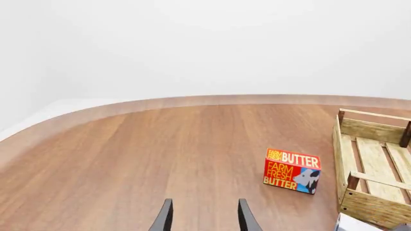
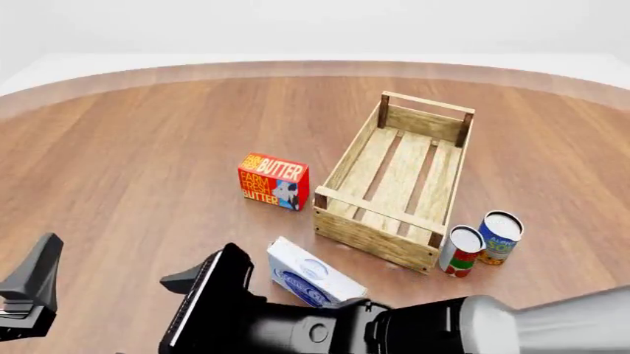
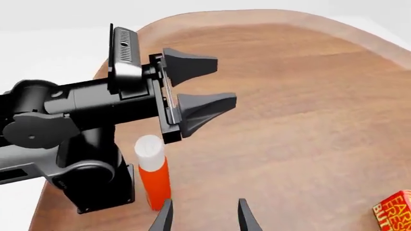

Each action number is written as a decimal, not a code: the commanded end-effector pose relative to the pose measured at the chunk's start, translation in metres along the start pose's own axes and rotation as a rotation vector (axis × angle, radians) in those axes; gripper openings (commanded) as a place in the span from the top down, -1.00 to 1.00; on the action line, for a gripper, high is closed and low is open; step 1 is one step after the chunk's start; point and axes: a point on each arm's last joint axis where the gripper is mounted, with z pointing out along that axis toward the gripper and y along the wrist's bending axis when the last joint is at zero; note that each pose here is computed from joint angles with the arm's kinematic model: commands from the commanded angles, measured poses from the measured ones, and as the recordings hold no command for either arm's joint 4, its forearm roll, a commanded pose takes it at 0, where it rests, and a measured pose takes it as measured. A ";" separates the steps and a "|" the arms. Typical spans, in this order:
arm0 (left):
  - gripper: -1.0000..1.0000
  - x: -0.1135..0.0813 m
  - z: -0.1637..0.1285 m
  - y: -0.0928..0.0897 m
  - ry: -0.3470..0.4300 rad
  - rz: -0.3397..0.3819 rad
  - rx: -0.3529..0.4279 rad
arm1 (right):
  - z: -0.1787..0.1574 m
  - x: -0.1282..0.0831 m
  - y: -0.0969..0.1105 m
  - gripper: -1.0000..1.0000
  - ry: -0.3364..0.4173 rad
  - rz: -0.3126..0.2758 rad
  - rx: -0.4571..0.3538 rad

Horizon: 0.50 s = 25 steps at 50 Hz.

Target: Pick up the ketchup, and put it in the wooden tray.

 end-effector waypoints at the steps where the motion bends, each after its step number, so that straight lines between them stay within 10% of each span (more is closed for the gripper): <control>1: -1.00 0.000 0.000 0.000 0.000 0.000 0.000 | 0.017 0.005 0.020 -1.00 0.017 -0.018 -0.052; 25: -1.00 0.000 0.000 0.000 0.000 0.000 -0.001 | 0.046 0.014 0.049 -1.00 0.044 -0.053 -0.118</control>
